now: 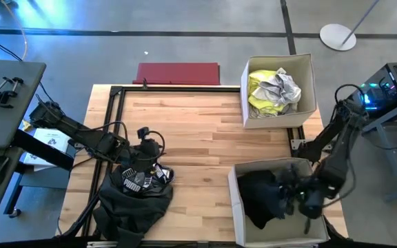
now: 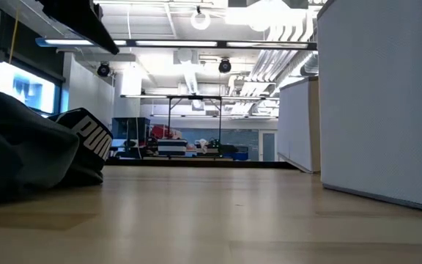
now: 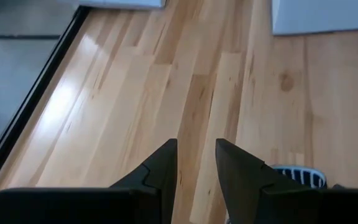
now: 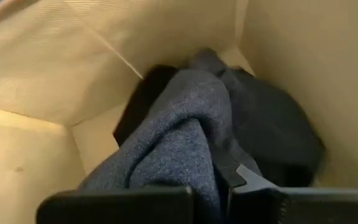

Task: Sort clothes
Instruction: Put the black shirt in the bottom white bin, then put the gray underwear in the bottom white bin

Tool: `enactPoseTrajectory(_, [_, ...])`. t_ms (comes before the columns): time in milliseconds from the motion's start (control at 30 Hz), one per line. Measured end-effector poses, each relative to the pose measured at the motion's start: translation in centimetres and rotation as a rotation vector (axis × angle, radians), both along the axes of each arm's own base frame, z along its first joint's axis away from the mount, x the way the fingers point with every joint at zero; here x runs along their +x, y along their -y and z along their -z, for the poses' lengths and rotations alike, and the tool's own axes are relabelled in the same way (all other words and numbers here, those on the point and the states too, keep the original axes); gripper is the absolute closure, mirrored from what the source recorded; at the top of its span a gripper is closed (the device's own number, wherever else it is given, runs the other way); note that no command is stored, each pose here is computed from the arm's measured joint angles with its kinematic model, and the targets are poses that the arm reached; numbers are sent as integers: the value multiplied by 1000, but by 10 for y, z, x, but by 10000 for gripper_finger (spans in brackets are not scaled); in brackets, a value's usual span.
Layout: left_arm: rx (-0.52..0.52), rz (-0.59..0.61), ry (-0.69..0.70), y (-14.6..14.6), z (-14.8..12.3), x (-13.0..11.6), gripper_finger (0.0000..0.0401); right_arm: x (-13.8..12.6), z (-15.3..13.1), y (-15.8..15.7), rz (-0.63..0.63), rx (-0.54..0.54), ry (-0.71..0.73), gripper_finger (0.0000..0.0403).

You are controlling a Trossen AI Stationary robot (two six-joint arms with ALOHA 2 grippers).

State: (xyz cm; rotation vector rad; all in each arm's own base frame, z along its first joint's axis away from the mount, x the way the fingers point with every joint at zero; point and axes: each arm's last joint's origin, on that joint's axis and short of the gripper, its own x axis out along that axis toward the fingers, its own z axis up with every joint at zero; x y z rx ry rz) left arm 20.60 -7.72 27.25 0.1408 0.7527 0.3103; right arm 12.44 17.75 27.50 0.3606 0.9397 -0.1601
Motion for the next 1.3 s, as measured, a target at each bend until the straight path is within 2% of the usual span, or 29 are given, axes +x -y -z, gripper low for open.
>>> enactPoseTrajectory(100, [3,13,17,1,-1,2,302,16,25,1,-83,16,17,402])
enactPoseTrajectory(167, [2,13,17,1,-1,2,302,24,42,7,-96,97,-80,402])
enactPoseTrajectory(333, [3,13,17,1,-1,2,302,26,86,31,33,268,-442,392])
enactPoseTrajectory(433, [3,13,17,1,-1,2,302,27,98,42,102,336,-555,365])
enactPoseTrajectory(600, [3,14,16,1,-1,2,302,37,88,51,140,381,-543,302])
enactPoseTrajectory(700, [3,14,16,1,-1,2,302,43,67,49,114,439,-514,280])
enactPoseTrajectory(800, [2,15,14,1,-1,2,302,43,37,47,117,458,-499,276])
enactPoseTrajectory(900, [-3,24,0,1,-1,1,302,40,1,44,136,396,-451,275])
enactPoseTrajectory(1000, [6,23,-26,0,1,-1,302,33,-37,41,143,298,-331,275])
enactPoseTrajectory(1133, [-11,-16,-56,-2,4,-5,302,25,-76,36,105,136,-50,275])
enactPoseTrajectory(1300, [-33,-38,-82,-1,25,-9,302,25,-96,25,45,-112,311,275])
